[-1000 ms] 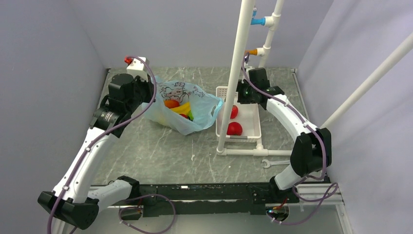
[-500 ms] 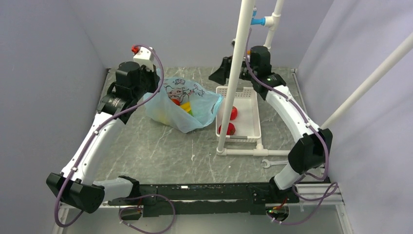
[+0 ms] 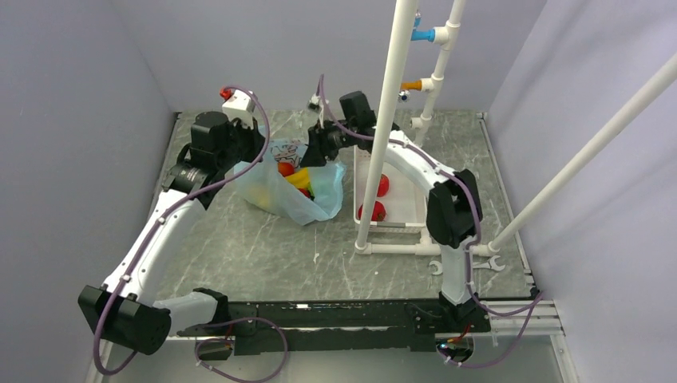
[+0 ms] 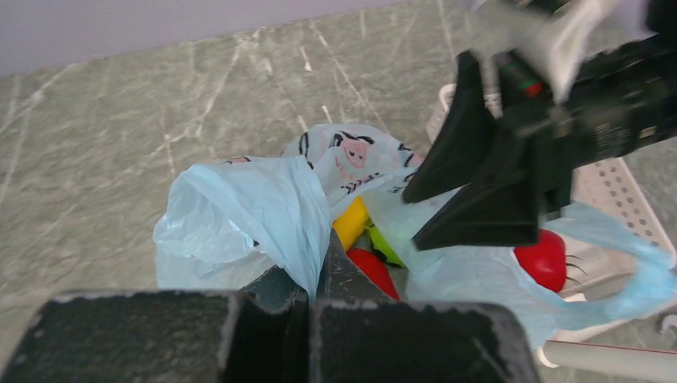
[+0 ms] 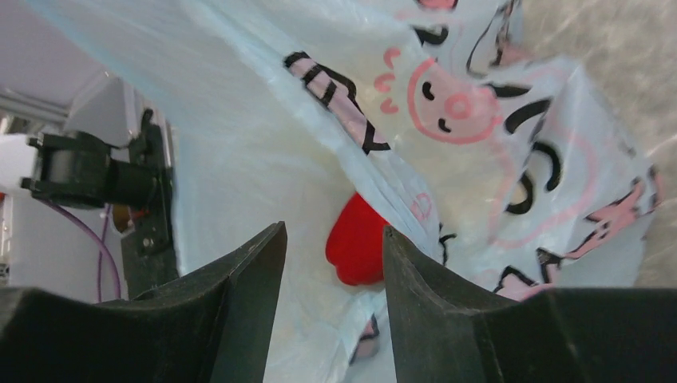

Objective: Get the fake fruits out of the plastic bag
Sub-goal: Take out the fake fruit from the plastic bag, then place the fake fruit in the bin.

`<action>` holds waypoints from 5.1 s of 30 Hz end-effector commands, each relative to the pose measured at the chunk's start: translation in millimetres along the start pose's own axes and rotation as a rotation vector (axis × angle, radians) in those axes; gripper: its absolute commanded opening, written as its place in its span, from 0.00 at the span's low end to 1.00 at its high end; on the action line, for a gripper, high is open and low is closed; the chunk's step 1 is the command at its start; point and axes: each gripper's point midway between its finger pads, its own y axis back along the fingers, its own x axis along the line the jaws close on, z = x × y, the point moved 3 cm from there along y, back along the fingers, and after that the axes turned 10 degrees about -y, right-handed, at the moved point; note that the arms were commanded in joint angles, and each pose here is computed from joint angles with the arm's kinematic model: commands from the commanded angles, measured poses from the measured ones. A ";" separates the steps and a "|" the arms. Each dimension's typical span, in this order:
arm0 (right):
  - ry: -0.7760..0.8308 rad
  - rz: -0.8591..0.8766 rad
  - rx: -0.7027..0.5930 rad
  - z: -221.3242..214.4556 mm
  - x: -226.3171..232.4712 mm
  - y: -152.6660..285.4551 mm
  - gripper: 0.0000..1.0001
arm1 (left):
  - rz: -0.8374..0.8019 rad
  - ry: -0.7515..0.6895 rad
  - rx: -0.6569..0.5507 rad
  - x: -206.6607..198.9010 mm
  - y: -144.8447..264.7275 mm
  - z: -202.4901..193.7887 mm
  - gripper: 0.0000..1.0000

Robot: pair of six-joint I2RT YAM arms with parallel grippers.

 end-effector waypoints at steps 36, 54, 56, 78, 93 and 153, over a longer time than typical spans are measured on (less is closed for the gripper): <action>0.110 -0.066 -0.046 -4.8 11.0 -41.6 0.77 | 0.212 0.081 -0.124 39.6 29.4 19.1 0.00; 0.232 -0.457 0.240 -90.3 -94.6 -76.5 0.95 | 0.083 0.109 -0.084 17.8 12.9 11.2 0.00; 0.252 -0.523 0.273 -99.4 -103.6 -70.8 0.97 | 0.087 0.108 -0.083 18.5 11.2 9.3 0.00; 0.240 -0.485 0.106 -97.0 -70.4 -84.2 0.44 | 0.146 0.098 -0.073 27.3 16.3 10.0 0.00; 0.048 -0.179 -0.246 -21.4 0.0 -46.7 0.19 | 0.156 0.095 -0.090 28.3 21.5 12.1 0.00; -0.193 -1.025 -0.493 -65.7 -51.7 192.8 0.11 | 0.163 0.126 -0.074 33.4 27.8 16.4 0.00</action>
